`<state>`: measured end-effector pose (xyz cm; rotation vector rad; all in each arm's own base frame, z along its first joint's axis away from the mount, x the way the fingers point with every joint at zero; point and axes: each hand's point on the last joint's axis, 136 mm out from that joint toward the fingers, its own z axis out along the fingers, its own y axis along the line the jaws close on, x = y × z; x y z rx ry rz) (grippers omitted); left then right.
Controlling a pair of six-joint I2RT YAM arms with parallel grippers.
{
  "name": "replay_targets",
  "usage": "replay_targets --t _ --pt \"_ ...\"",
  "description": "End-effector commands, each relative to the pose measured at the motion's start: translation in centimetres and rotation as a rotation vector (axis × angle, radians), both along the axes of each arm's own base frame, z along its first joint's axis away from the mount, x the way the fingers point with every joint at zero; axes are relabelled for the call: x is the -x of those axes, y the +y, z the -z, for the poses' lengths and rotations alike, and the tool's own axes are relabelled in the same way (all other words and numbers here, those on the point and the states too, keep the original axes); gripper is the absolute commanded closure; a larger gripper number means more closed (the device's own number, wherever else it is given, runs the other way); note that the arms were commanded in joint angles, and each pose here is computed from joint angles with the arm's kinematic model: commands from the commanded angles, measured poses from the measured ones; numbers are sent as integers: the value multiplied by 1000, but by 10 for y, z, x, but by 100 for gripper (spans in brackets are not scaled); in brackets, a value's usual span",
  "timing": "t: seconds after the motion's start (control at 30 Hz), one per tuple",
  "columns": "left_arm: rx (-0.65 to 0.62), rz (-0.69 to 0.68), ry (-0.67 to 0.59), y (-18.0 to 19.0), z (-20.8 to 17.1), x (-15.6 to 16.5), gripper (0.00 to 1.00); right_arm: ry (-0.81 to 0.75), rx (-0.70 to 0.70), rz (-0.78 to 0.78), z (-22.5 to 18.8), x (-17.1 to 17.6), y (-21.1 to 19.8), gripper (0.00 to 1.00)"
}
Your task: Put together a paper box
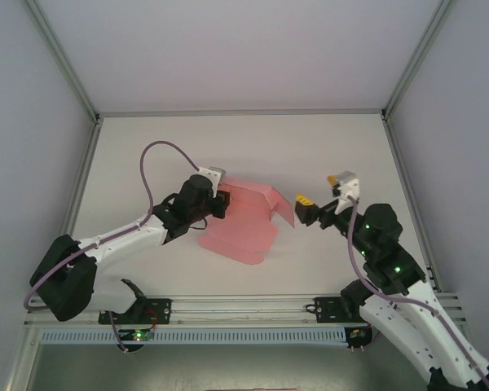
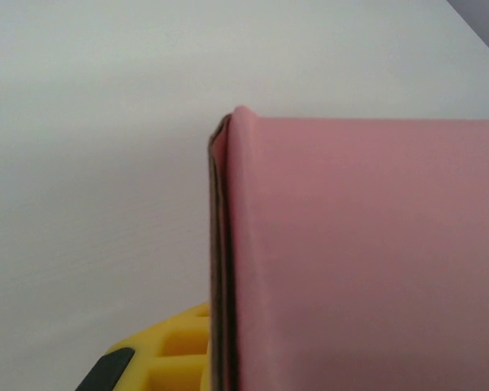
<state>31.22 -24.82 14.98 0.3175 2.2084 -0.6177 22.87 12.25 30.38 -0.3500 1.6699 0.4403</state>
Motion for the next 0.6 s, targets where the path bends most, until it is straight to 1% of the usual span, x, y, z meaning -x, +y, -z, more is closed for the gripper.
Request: replay_targets --t 0.0,0.03,0.13,0.2,0.27,0.3,0.37,0.47,0.57 --pt "-1 -6 -68 4 -15 0 100 126 44 255 29 -10 -50 2" --pt "-1 -10 -69 5 -16 0 100 158 57 235 37 -10 -48 2" --pt "3 -14 -72 6 -20 1 100 256 69 44 60 -11 -16 6" --pt "4 -18 -74 7 -20 0 100 288 68 -148 68 -5 16 9" --pt "2 -22 -76 7 -21 0 100 288 47 -326 67 6 43 12" --pt "1 -20 -73 7 -20 0 100 279 40 -377 65 10 51 13" --pt "-3 -20 -72 8 -20 0 100 258 41 -454 63 17 63 14" --pt "-1 -16 -72 7 -20 0 100 252 33 -499 65 20 72 14" --pt "16 8 -76 2 -22 2 100 278 37 -557 74 20 83 15"
